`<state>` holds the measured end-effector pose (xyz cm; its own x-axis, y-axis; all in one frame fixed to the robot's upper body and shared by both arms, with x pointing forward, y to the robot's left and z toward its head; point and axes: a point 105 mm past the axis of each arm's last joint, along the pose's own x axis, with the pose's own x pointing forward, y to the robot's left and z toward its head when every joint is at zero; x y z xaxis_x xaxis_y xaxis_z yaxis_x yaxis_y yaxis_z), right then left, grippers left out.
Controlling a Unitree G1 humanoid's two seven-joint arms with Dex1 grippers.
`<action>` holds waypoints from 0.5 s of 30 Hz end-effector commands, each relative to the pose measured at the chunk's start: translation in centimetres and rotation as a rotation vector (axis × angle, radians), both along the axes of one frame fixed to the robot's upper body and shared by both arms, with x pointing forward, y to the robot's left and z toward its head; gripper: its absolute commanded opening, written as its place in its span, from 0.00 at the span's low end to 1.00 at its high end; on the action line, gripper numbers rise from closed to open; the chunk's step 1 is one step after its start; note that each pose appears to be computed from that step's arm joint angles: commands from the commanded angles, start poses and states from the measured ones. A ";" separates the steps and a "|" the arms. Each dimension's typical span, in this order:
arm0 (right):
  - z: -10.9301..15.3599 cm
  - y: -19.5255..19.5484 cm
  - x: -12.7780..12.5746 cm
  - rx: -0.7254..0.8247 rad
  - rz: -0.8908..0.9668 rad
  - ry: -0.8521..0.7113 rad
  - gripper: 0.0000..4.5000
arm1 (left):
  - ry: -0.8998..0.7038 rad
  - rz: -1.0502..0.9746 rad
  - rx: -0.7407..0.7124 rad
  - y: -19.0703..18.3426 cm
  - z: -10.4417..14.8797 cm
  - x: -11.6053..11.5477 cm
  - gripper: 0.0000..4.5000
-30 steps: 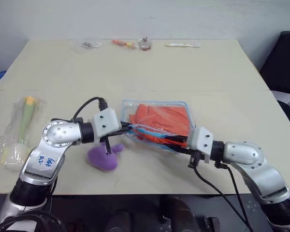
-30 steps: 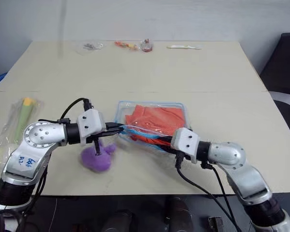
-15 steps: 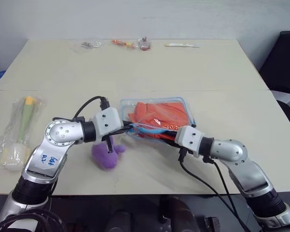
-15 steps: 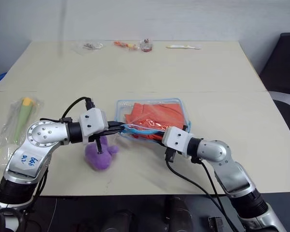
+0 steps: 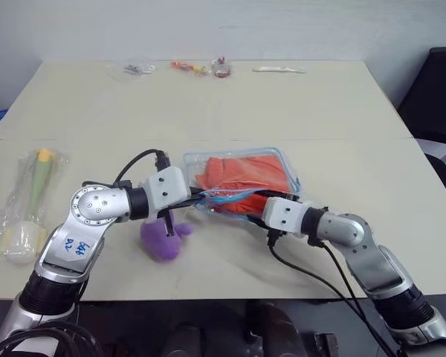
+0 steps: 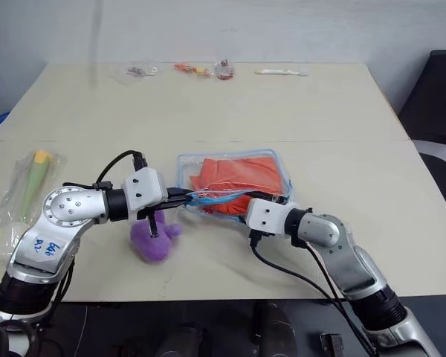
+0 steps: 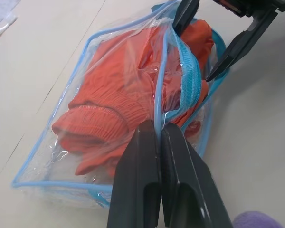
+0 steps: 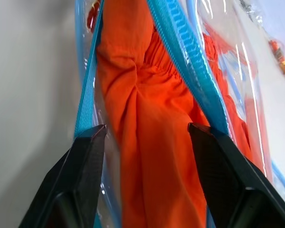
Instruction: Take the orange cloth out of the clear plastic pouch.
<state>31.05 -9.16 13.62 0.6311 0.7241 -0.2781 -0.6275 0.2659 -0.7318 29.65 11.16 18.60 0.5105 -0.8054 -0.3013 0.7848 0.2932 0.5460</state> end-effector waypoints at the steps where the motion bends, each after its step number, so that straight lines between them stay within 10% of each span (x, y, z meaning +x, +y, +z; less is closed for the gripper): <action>1: 0.3 -0.5 0.9 -0.038 -0.033 -0.079 0.59 | -0.034 -0.019 -0.007 -0.4 0.7 -0.6 0.00; 15: -2.0 0.5 3.6 -0.257 0.016 -0.223 0.59 | -0.034 -0.020 -0.022 -0.8 0.9 -0.4 0.00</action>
<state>34.32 -8.42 12.93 0.6789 0.6829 -0.2698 -0.4316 0.0738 -0.8990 29.73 11.03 18.50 0.5159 -0.8034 -0.2974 0.7875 0.3082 0.5337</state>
